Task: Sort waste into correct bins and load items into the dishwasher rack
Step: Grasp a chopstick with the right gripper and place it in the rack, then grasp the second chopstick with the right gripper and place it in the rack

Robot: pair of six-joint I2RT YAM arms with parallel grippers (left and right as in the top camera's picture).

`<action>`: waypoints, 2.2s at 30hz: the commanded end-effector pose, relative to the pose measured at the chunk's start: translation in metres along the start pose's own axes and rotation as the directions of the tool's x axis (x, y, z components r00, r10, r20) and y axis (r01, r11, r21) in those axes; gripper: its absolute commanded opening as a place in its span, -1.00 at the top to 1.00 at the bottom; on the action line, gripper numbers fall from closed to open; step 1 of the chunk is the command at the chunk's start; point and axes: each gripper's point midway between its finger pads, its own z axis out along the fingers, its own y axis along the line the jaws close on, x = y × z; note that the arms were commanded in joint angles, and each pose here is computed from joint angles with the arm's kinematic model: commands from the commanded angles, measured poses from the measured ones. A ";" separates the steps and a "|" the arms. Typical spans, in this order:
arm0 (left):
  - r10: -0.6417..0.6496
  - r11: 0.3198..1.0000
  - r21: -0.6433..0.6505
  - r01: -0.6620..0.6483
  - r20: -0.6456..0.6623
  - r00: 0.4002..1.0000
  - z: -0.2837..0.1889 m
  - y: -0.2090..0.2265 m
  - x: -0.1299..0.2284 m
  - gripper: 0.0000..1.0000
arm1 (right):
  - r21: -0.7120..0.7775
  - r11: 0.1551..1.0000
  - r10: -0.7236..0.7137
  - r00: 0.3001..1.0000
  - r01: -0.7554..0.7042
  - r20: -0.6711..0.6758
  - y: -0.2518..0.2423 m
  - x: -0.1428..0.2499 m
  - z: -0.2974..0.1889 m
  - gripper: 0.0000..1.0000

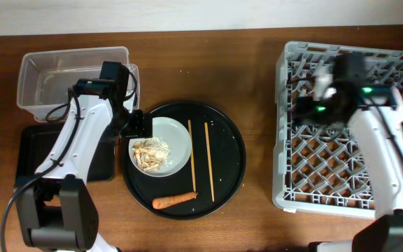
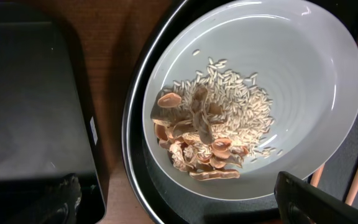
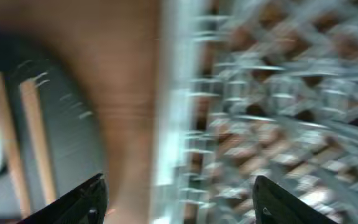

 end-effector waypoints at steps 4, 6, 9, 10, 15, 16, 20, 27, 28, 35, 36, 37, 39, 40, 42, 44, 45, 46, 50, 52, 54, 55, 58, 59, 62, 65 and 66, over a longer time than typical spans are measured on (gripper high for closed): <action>-0.004 1.000 0.012 0.004 0.022 1.000 -0.010 -0.001 0.000 -0.98 | -0.178 0.935 -0.325 0.942 0.307 -0.084 0.165 0.057 0.036 -0.49; -0.004 1.000 0.012 0.004 0.021 1.000 -0.010 -0.001 0.000 -0.98 | -0.166 0.931 -0.347 0.929 0.324 -0.132 0.187 0.074 0.061 -0.49; -0.004 1.000 0.012 0.004 0.021 1.000 -0.010 -0.001 0.000 -0.98 | -0.110 0.942 -0.335 0.911 0.317 -0.239 0.198 0.102 0.106 -0.49; -0.004 1.000 0.012 0.004 0.021 1.000 -0.010 -0.001 0.000 -0.98 | -0.082 0.947 -0.321 0.907 0.311 -0.272 0.195 0.109 0.119 -0.48; -0.004 1.000 0.012 0.004 0.021 1.000 -0.010 -0.001 0.000 -0.98 | 0.013 0.969 -0.228 0.905 0.249 -0.358 0.181 0.125 0.170 -0.27; -0.004 1.000 0.012 0.004 0.021 1.000 -0.010 -0.001 0.000 -0.98 | 0.027 0.967 -0.225 0.903 0.252 -0.366 0.178 0.126 0.175 -0.25; -0.004 1.000 0.013 0.004 0.021 1.000 -0.010 -0.001 0.000 -0.98 | 0.057 0.970 -0.196 0.905 0.234 -0.378 0.177 0.134 0.179 0.22; -0.004 1.000 0.012 0.004 0.018 1.000 -0.010 -0.001 0.001 -0.98 | 0.025 0.965 -0.231 0.891 0.261 -0.391 0.192 0.148 0.176 0.92; -0.004 1.000 0.012 0.004 0.014 1.000 -0.010 -0.001 0.002 -0.98 | 0.014 0.966 -0.233 0.895 0.258 -0.380 0.196 0.144 0.169 0.91; -0.004 1.000 0.012 0.004 0.013 1.000 -0.010 -0.001 0.002 -0.98 | 0.035 0.990 -0.139 0.990 0.139 -0.008 0.137 0.024 0.004 0.92; -0.004 1.000 0.012 0.004 0.013 1.000 -0.010 -0.001 0.002 -0.98 | 0.089 0.993 -0.079 0.997 0.078 0.009 0.107 0.016 -0.007 0.92; -0.004 1.000 0.011 0.004 0.014 1.000 -0.010 -0.001 0.002 -0.98 | 0.123 0.992 -0.043 0.999 0.041 0.009 0.084 0.012 -0.012 0.92; -0.004 1.000 0.012 0.004 0.013 1.000 -0.010 -0.001 0.002 -0.98 | 0.197 0.979 0.057 0.997 -0.047 -0.044 0.023 0.010 -0.005 0.91; -0.004 1.000 0.011 0.004 0.013 1.000 -0.010 -0.001 0.002 -0.98 | 0.217 0.973 0.094 0.993 -0.078 -0.065 0.008 0.013 0.001 0.91; -0.004 1.000 0.011 0.004 0.012 1.000 -0.010 -0.001 0.003 -0.98 | 0.245 0.965 0.120 0.986 -0.088 -0.117 -0.016 0.025 0.020 0.92; -0.004 1.000 0.011 0.004 0.010 1.000 -0.010 -0.001 0.003 -0.98 | 0.249 0.965 0.122 0.984 -0.086 -0.133 -0.022 0.030 0.033 0.91; -0.004 1.000 0.011 0.004 0.010 1.000 -0.010 -0.001 0.003 -0.98 | 0.234 0.968 0.124 0.982 -0.088 -0.142 -0.022 0.035 0.044 0.91; -0.004 1.000 0.011 0.004 0.011 1.000 -0.010 -0.001 0.003 -0.98 | 0.226 0.970 0.125 0.981 -0.089 -0.148 -0.022 0.039 0.051 0.91; -0.004 1.000 0.011 0.004 0.010 1.000 -0.010 -0.001 0.003 -0.98 | 0.184 0.978 0.131 0.974 -0.097 -0.186 -0.017 0.054 0.069 0.63; -0.004 1.000 0.011 0.004 0.010 1.000 -0.010 -0.001 0.003 -0.98 | 0.179 0.979 0.128 0.978 -0.098 -0.165 -0.016 0.051 0.062 0.49; -0.004 1.000 0.011 0.004 0.008 1.000 -0.010 -0.001 0.003 -0.98 | 0.153 0.983 0.118 0.987 -0.100 -0.113 -0.008 0.036 0.038 0.42; -0.004 1.000 0.010 0.004 0.007 1.000 -0.010 -0.001 0.004 -0.98 | 0.103 0.989 0.110 0.992 -0.103 -0.065 0.004 0.022 0.015 0.40; -0.004 1.000 0.011 0.004 0.007 1.000 -0.010 -0.001 0.004 -0.98 | -0.076 0.997 0.034 0.999 -0.033 0.013 0.057 0.005 -0.018 0.33; -0.004 1.000 0.011 0.004 0.008 1.000 -0.010 -0.001 0.004 -0.98 | -0.095 0.995 -0.019 1.000 0.018 -0.009 0.076 0.012 -0.013 0.31; -0.004 1.000 0.011 0.004 0.007 1.000 -0.010 -0.001 0.004 -0.98 | -0.155 0.970 -0.199 0.978 0.189 -0.057 0.143 0.037 0.012 0.18; -0.009 1.000 -0.008 0.009 0.010 1.000 -0.010 0.004 0.003 -0.98 | -0.207 0.927 -0.345 0.929 0.314 -0.137 0.216 0.080 0.065 0.15; -0.024 1.000 -0.014 0.024 0.011 1.000 -0.010 0.010 0.002 -0.98 | -0.208 0.924 -0.355 0.922 0.320 -0.157 0.226 0.089 0.077 0.15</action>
